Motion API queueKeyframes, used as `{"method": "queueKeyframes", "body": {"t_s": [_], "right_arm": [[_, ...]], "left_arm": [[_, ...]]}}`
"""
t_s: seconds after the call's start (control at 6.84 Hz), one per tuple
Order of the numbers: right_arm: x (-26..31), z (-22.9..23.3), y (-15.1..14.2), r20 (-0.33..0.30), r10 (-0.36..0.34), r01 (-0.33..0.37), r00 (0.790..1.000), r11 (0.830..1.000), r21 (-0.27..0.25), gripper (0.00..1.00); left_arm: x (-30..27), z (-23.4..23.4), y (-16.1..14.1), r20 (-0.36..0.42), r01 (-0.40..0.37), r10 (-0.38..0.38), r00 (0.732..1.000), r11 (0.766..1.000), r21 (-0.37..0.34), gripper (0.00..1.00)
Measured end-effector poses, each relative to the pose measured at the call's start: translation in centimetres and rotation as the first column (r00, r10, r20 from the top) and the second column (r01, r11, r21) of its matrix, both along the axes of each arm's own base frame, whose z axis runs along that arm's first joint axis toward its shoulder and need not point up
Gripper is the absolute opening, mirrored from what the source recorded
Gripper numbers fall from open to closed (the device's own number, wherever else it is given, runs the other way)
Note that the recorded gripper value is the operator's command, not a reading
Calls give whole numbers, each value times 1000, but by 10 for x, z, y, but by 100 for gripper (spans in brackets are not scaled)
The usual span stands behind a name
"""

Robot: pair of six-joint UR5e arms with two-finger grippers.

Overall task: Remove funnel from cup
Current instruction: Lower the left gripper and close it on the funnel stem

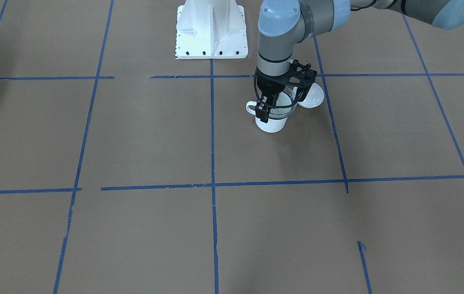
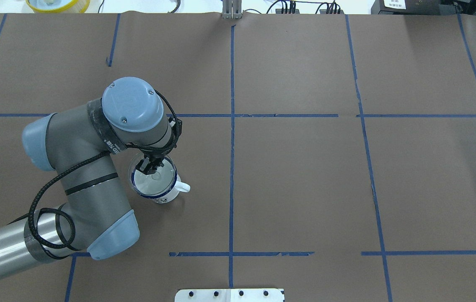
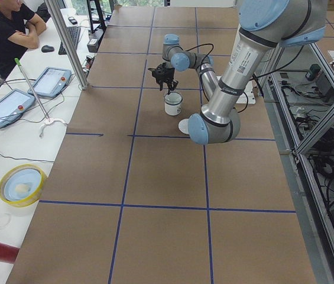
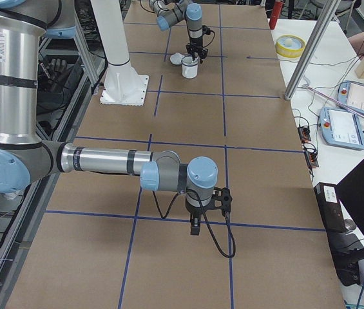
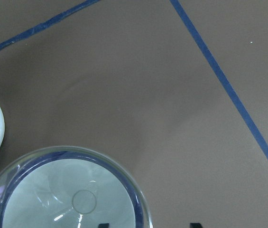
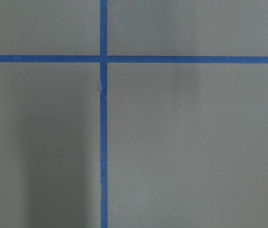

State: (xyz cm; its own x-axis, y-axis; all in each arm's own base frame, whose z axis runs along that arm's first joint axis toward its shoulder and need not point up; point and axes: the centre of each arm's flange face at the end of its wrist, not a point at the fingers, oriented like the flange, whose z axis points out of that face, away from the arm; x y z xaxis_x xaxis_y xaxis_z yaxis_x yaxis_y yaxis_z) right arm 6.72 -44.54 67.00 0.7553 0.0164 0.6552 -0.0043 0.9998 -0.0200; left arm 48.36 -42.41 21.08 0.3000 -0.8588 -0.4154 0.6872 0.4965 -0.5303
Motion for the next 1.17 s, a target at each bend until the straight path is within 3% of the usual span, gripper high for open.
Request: {"method": "queueKeyframes", "body": {"t_s": [0.15,0.44,0.58,1.17], "right_arm": [[0,0,0,0,0,0,1000,1000,0,100],[0,0,0,0,0,0,1000,1000,0,100],[0,0,0,0,0,0,1000,1000,0,100],[0,0,0,0,0,0,1000,1000,0,100]], "left_arm": [[1,1,0,2,-3,3,1000,1000,0,52],[2,3,1,4,-4,4,1000,1000,-1,13],[1,3,1,4,-4,4,1000,1000,-2,0],[-14,-13,5,-4,3,-3,1000,1000,6,0]]}}
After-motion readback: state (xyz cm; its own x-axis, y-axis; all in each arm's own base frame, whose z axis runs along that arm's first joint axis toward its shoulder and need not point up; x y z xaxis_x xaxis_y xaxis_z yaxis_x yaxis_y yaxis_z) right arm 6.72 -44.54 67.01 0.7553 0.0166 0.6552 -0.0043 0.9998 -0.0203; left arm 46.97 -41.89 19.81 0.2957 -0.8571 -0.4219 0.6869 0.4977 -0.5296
